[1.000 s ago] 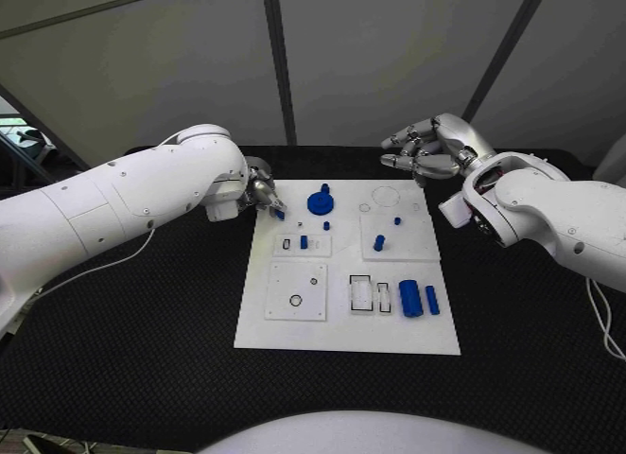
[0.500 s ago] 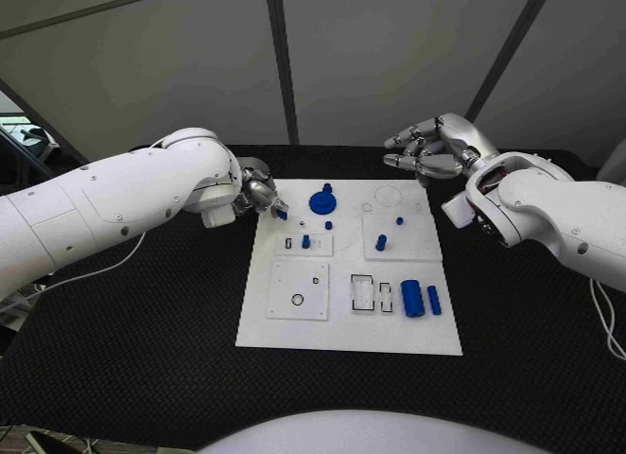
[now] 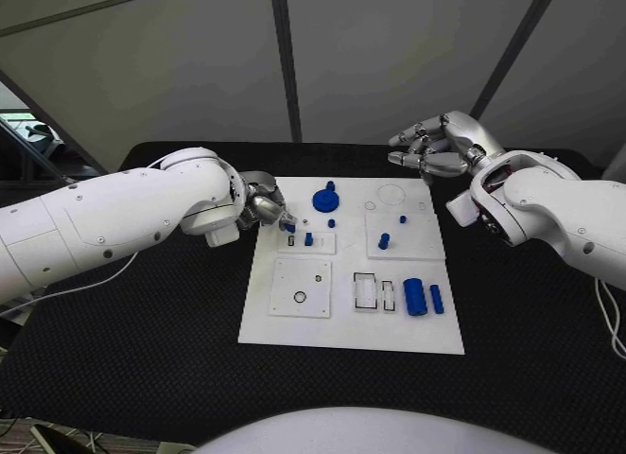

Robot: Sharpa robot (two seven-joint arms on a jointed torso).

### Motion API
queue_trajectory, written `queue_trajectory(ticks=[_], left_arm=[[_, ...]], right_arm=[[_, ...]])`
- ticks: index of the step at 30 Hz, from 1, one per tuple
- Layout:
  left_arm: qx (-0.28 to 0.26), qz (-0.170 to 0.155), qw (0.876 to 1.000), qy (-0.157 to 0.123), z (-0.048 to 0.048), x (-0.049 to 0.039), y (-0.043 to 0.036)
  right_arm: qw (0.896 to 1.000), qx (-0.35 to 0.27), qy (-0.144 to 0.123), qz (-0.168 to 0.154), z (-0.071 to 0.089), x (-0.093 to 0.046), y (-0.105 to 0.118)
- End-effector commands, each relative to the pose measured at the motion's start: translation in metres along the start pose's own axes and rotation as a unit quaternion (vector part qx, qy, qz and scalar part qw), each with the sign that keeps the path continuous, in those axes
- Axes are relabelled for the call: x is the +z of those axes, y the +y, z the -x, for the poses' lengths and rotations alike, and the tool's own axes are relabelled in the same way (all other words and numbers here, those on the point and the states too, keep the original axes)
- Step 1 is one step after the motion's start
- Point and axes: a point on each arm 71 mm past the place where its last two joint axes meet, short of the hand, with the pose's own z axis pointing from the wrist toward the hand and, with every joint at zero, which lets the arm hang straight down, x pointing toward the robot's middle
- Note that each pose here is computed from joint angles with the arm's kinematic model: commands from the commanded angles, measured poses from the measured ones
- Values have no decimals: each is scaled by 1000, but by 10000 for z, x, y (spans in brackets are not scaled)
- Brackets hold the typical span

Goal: Assemble the parts on the task board

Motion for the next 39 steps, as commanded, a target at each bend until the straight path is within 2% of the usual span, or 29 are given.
queue_trajectory(ticks=[1, 10, 20, 39], left_arm=[[12, -3, 1000, -10, -29, -7, -12], [35, 3, 999, -7, -141, 9, -10], [49, 11, 999, -13, -148, 29, -7], [64, 22, 998, 4, -166, 21, 35]], right_arm=[[1000, -1, 2, 3, 7, 2, 11], [1000, -1, 2, 3, 9, 2, 7], [1000, -1, 3, 4, 5, 4, 10], [1000, -1, 3, 3, 6, 5, 6]])
